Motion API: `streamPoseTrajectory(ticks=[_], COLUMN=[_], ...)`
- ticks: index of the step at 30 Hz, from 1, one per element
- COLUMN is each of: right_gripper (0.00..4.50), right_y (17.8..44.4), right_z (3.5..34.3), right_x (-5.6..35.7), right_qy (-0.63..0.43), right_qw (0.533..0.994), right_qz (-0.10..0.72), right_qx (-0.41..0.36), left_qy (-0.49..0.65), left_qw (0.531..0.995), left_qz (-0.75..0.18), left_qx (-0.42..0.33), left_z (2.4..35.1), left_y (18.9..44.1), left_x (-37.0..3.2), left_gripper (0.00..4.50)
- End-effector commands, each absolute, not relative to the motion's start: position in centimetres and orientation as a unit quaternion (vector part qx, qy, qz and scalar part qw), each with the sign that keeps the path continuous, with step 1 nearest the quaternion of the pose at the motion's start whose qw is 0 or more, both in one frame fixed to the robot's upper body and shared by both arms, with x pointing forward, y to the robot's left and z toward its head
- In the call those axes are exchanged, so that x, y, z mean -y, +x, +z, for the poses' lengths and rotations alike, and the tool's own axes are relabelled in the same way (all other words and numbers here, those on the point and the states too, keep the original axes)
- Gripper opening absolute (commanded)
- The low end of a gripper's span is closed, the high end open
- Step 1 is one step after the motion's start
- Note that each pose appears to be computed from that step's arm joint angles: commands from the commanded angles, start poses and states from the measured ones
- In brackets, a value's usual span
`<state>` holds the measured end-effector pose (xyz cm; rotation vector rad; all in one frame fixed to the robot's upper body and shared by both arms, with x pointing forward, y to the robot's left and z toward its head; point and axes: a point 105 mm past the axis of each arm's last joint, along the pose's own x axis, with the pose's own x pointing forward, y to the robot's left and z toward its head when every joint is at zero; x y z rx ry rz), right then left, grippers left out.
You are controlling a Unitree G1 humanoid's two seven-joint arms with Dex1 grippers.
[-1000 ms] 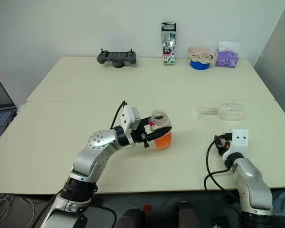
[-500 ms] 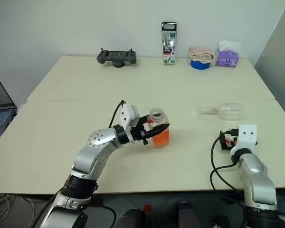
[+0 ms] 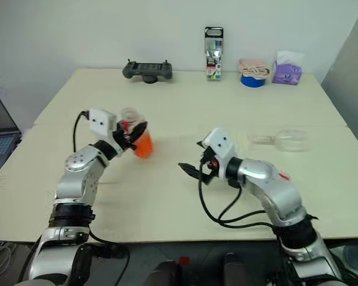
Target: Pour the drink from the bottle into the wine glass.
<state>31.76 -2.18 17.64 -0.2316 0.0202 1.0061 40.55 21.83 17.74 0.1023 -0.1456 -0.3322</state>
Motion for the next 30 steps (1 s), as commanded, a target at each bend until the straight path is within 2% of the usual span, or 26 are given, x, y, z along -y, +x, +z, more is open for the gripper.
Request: streamPoseTrajectory(ticks=[1, 7, 21, 22, 28, 30], right_gripper=[4.5, 4.5, 4.5, 4.5, 4.5, 4.5], right_y=[31.7, 31.4, 32.1, 32.1, 32.2, 32.2], right_z=[18.8, 18.4, 17.8, 17.7, 17.6, 17.6], right_x=[0.9, -0.2, 1.6, 1.6, 1.6, 1.6], right_qy=[-0.12, -0.12, -0.126, -0.127, -0.127, -0.127], right_qw=[0.862, 0.859, 0.876, 0.876, 0.877, 0.877], right_qz=[0.492, 0.498, 0.465, 0.465, 0.463, 0.463], right_qx=[0.021, 0.019, 0.005, 0.004, 0.003, 0.003], left_qy=[0.062, 0.051, 0.024, 0.025, 0.032, 0.036], left_qw=[0.981, 0.983, 0.991, 0.991, 0.991, 0.991], left_qz=[-0.141, -0.128, -0.09, -0.088, -0.095, -0.097], left_qx=[0.121, 0.124, 0.1, 0.098, 0.092, 0.09], left_z=[20.4, 19.9, 18.2, 18.1, 17.9, 17.8], left_y=[40.8, 41.4, 41.8, 41.7, 41.5, 41.5], left_x=[-23.4, -23.7, -24.7, -24.8, -24.5, -24.4], left_gripper=[1.92, 1.91, 1.91, 2.63, 4.41, 4.41])
